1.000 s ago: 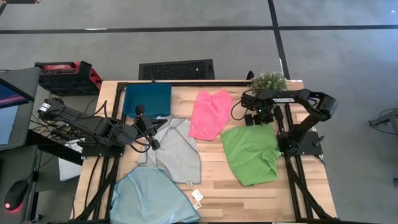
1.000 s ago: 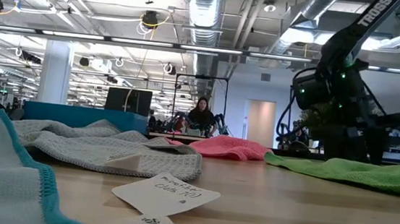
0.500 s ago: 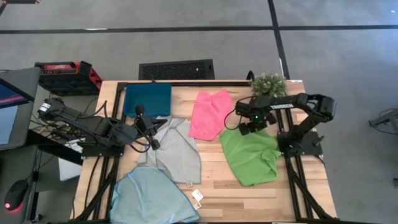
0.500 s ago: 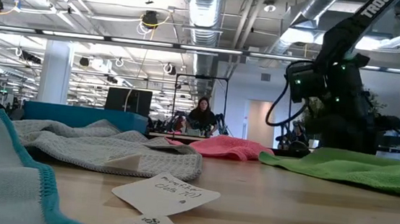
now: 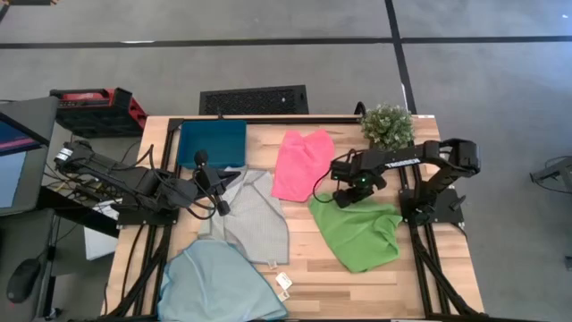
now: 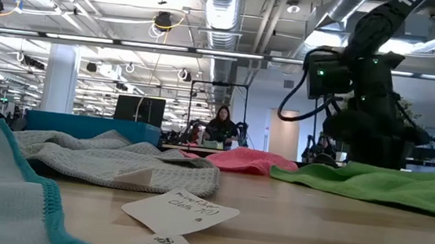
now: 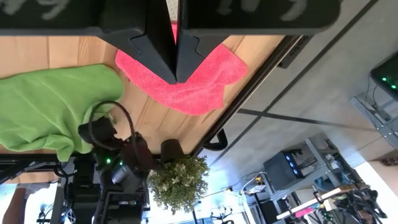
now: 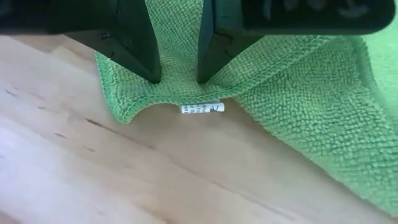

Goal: Fold microfiber towels
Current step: Fold the green cloth

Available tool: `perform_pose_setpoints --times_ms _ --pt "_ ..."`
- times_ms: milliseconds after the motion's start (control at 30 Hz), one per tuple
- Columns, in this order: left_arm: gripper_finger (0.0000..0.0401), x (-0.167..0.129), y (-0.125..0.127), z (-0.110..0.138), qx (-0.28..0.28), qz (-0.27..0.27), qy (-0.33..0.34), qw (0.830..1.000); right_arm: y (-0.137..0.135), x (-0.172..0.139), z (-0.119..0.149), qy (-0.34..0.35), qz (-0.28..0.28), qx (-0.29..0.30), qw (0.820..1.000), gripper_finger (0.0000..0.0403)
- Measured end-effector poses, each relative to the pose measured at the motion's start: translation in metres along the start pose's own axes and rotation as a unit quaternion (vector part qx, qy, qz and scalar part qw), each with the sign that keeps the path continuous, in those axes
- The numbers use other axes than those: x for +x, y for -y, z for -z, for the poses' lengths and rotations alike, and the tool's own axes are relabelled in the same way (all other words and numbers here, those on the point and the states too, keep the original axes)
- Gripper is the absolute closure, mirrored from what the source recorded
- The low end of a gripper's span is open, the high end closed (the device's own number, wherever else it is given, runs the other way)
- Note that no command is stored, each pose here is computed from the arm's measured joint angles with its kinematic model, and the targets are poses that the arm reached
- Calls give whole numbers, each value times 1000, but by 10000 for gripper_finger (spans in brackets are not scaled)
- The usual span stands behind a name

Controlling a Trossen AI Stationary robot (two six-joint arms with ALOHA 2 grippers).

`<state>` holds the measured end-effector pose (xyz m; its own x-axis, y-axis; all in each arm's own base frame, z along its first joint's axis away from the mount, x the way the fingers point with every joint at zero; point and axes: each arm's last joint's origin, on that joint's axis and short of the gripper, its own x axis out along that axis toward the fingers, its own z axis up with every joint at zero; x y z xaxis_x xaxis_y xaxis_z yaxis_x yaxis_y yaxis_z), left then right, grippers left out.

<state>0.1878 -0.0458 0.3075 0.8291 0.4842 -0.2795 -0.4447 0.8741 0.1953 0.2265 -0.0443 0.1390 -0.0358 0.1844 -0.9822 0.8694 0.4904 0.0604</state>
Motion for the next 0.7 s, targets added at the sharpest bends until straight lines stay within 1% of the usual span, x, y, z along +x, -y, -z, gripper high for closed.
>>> perform_pose_setpoints --times_ms 100,167,267,333,500,700 --pt "401 0 0 0 0 0 0 1000 -5 -19 -2 26 -5 4 1000 269" --pt "401 0 0 0 -1 0 1 1000 -3 -29 -3 45 4 25 999 268" --pt "401 0 1 0 -1 9 0 1000 2 -38 -8 66 -5 64 996 269" --pt "401 0 1 0 -1 19 -1 1000 7 -39 -12 65 -3 85 994 270" --pt "401 0 2 0 -3 34 -4 999 12 -31 -23 62 15 97 993 269" --pt "401 0 2 0 -12 34 -4 999 14 -18 -33 43 36 110 992 269"
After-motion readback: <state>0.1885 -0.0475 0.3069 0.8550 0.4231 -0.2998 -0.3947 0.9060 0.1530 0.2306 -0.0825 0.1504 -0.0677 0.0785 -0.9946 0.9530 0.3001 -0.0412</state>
